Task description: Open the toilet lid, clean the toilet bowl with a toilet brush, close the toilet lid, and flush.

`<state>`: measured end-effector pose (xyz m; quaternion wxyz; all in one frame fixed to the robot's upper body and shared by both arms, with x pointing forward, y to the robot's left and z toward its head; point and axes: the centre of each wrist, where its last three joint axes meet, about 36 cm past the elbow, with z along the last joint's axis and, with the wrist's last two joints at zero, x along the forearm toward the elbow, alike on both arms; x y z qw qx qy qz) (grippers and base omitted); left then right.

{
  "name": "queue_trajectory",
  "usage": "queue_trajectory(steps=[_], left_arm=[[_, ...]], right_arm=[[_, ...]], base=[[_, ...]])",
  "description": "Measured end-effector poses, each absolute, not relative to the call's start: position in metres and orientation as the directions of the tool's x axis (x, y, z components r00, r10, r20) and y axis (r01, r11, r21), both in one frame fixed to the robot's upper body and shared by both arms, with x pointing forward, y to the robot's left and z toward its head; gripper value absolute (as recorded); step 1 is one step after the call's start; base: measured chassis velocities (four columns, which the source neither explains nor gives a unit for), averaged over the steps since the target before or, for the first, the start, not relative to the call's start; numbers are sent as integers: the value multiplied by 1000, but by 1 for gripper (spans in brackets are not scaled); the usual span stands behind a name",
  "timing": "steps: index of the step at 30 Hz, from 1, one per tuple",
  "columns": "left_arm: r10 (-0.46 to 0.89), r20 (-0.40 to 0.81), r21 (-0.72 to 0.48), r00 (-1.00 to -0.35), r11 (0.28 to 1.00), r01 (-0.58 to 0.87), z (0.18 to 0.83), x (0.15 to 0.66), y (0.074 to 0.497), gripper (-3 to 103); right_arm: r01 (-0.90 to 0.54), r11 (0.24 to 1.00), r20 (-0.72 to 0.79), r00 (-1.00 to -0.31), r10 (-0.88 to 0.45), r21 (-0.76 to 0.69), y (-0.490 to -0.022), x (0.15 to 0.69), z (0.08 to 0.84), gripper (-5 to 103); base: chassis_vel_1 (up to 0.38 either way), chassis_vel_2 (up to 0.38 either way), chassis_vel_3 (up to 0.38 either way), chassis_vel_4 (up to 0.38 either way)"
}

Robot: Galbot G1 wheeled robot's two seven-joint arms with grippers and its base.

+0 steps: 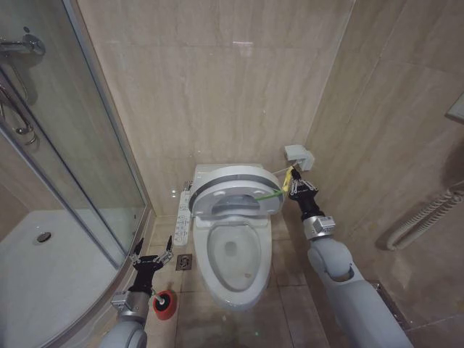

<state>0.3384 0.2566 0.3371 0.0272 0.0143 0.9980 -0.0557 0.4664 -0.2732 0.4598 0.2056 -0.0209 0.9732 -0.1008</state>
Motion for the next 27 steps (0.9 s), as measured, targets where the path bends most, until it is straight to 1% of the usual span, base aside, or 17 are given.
queue_trajectory(steps=[19, 27], left_arm=[[26, -56, -110, -998, 993, 32, 337, 338, 257, 100], [26, -56, -110, -998, 993, 32, 337, 338, 257, 100]], right_arm=[[-31, 978, -336, -936, -101, -207, -269, 486, 448, 0], [-32, 981, -321, -942, -94, -192, -269, 506, 449, 0]], base=[[0, 0, 0, 0], [0, 0, 0, 0]])
